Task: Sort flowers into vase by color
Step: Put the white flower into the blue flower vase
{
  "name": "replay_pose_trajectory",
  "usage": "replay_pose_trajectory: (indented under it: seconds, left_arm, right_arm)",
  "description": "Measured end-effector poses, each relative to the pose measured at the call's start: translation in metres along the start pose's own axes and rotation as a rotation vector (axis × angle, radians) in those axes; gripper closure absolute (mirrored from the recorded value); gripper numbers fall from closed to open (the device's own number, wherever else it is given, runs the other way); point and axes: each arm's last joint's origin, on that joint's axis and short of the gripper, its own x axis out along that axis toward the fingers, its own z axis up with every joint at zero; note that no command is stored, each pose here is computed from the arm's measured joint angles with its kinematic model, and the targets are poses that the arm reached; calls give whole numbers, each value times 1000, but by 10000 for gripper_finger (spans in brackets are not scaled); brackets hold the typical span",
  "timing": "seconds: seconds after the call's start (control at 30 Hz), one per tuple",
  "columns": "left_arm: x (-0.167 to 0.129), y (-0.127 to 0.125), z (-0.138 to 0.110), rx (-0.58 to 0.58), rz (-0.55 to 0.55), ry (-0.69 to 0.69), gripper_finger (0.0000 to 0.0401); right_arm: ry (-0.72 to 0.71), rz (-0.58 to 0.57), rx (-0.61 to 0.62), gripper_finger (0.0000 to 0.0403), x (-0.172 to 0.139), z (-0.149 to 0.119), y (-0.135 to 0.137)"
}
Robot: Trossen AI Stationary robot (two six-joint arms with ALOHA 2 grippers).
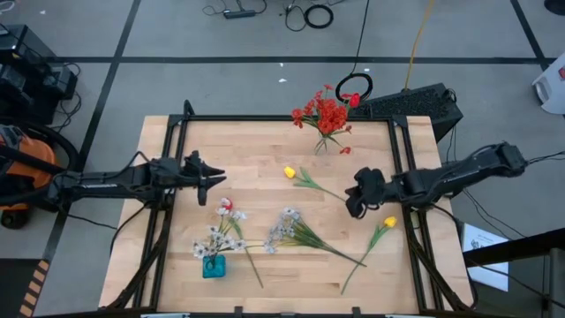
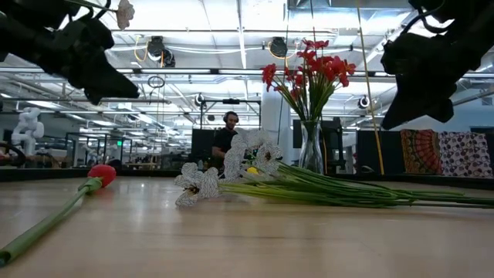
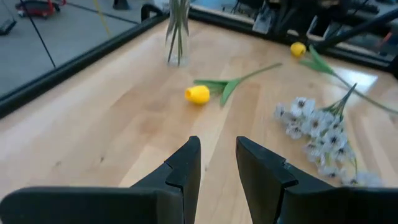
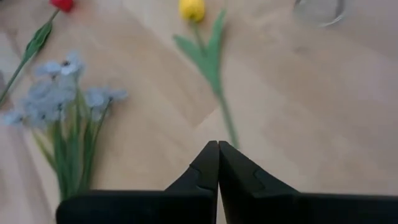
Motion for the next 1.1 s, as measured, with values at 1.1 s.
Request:
replay_pose_trajectory:
  seconds: [1.1]
  left_arm:
    - [1,-3,-1,37,-95,27,292]
  right_arm:
    - [186,96,-327,351,38,42,151]
